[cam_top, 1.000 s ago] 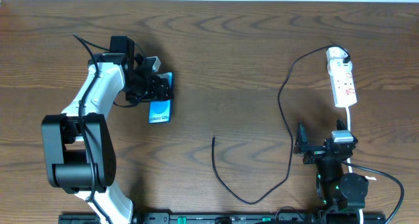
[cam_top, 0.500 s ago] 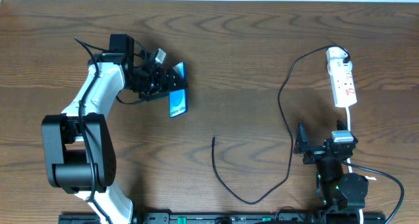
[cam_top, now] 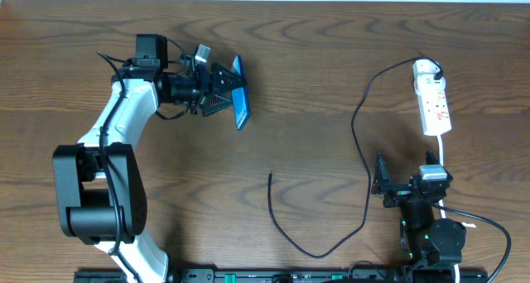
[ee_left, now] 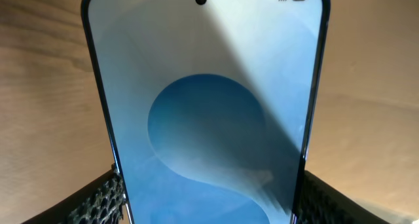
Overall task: Plug charger to phone and switch on socket
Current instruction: 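Lift the phone with the left gripper and tilt it upright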
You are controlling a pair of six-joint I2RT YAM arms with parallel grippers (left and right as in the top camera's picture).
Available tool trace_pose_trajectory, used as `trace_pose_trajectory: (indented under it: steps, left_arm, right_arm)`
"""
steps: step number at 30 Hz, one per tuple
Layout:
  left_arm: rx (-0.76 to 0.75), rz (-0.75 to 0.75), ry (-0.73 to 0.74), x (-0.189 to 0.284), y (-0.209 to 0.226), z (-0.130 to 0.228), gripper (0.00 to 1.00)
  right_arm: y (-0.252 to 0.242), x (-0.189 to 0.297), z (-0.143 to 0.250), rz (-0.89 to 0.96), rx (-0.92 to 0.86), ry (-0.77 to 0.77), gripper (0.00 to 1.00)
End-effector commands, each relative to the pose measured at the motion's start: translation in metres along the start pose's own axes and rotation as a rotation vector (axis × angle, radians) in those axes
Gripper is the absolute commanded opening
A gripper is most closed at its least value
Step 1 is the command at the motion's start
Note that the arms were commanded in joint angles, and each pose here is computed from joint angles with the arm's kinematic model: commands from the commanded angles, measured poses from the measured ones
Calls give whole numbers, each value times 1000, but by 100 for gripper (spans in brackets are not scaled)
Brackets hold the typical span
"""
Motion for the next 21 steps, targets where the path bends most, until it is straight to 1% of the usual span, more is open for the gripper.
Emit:
trace_pose_trajectory:
  steps: [1, 4, 10, 21]
  left_arm:
    - [111, 96, 19, 4, -25, -4, 7]
    - [157, 123, 21, 4, -30, -7, 7]
    - [310, 129, 21, 5, -33, -12, 7]
    - [494, 134, 19, 8, -33, -16, 7]
  right_arm:
    - [3, 0, 0, -13, -10, -1, 99]
    - [3, 0, 0, -13, -10, -1, 99]
    - [3, 0, 0, -13, -10, -1, 99]
    - [3, 0, 0, -13, -10, -1, 99]
Point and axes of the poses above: each gripper's point midway between its finger pads, its own x axis back along the fingers, its own y axis along the line the jaws close on, z = x × y, the point moved 1 cm from there along x, back along the fingers, and after that the axes turned 8 degrees about -x, right-handed, at the moved point
